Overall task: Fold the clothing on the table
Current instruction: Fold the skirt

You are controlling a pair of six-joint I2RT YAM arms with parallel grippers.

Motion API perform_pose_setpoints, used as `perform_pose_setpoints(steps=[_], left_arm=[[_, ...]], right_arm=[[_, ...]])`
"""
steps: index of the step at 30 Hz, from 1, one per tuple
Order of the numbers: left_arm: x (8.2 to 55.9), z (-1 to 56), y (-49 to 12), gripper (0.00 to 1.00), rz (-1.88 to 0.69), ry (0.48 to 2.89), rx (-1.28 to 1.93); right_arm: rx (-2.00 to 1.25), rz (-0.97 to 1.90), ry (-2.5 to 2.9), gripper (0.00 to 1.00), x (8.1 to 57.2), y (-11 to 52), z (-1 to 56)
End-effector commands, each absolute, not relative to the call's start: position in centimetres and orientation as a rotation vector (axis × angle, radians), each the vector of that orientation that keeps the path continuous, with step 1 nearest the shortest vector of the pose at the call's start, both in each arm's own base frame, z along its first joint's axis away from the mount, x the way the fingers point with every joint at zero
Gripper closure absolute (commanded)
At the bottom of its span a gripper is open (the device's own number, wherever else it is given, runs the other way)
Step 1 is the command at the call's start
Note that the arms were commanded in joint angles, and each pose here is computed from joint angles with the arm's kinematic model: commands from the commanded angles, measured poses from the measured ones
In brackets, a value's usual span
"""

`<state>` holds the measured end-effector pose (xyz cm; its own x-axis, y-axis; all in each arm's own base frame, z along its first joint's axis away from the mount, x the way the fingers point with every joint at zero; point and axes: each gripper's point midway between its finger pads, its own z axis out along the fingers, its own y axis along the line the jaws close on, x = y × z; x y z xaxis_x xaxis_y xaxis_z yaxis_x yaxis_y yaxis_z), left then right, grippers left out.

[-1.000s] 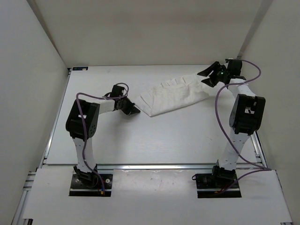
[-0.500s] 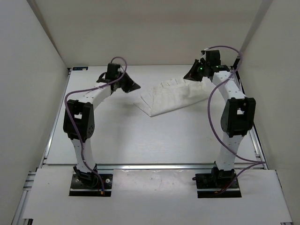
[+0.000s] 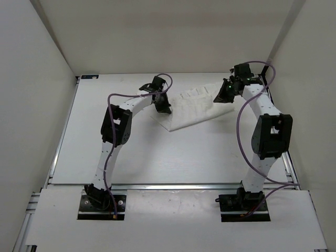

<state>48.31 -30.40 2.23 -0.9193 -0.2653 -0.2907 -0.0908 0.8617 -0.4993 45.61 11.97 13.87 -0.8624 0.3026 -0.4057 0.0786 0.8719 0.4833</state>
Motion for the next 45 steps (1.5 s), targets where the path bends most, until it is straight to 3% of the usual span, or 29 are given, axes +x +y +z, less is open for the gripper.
perform_pose_setpoints(steps=[1, 8, 11, 20, 28, 32, 36, 45], left_arm=[[46.7, 3.8, -29.8, 1.00, -0.460, 2.700, -0.157], [42.2, 3.1, -28.2, 1.00, -0.243, 2.825, -0.026], [37.9, 1.0, -24.9, 1.00, -0.202, 2.893, -0.044], [29.9, 2.1, -15.1, 1.00, -0.213, 2.944, -0.227], [29.3, 1.9, -13.2, 1.00, -0.223, 2.940, -0.304], [29.7, 1.5, -13.5, 1.00, -0.238, 2.957, -0.308], [29.6, 1.8, -14.2, 1.00, -0.286, 2.964, -0.299], [28.6, 1.9, -13.0, 1.00, -0.266, 2.972, -0.358]], right_arm=[[0.276, 0.598, 2.483, 1.00, 45.3, 9.9, 16.8], [0.340, 0.589, 2.494, 1.00, 44.0, 7.9, 16.6], [0.341, 0.579, 2.491, 1.00, 43.9, 7.3, 17.1], [0.324, 0.524, 2.586, 1.00, 41.5, 6.4, 15.5], [0.027, 0.740, 2.735, 1.00, 41.9, 14.6, 12.2], [-0.070, 0.795, 2.725, 1.00, 44.7, 18.4, 10.9], [-0.068, 0.873, 2.685, 1.00, 47.6, 20.4, 10.1], [-0.067, 0.921, 2.778, 1.00, 47.0, 22.8, 4.1]])
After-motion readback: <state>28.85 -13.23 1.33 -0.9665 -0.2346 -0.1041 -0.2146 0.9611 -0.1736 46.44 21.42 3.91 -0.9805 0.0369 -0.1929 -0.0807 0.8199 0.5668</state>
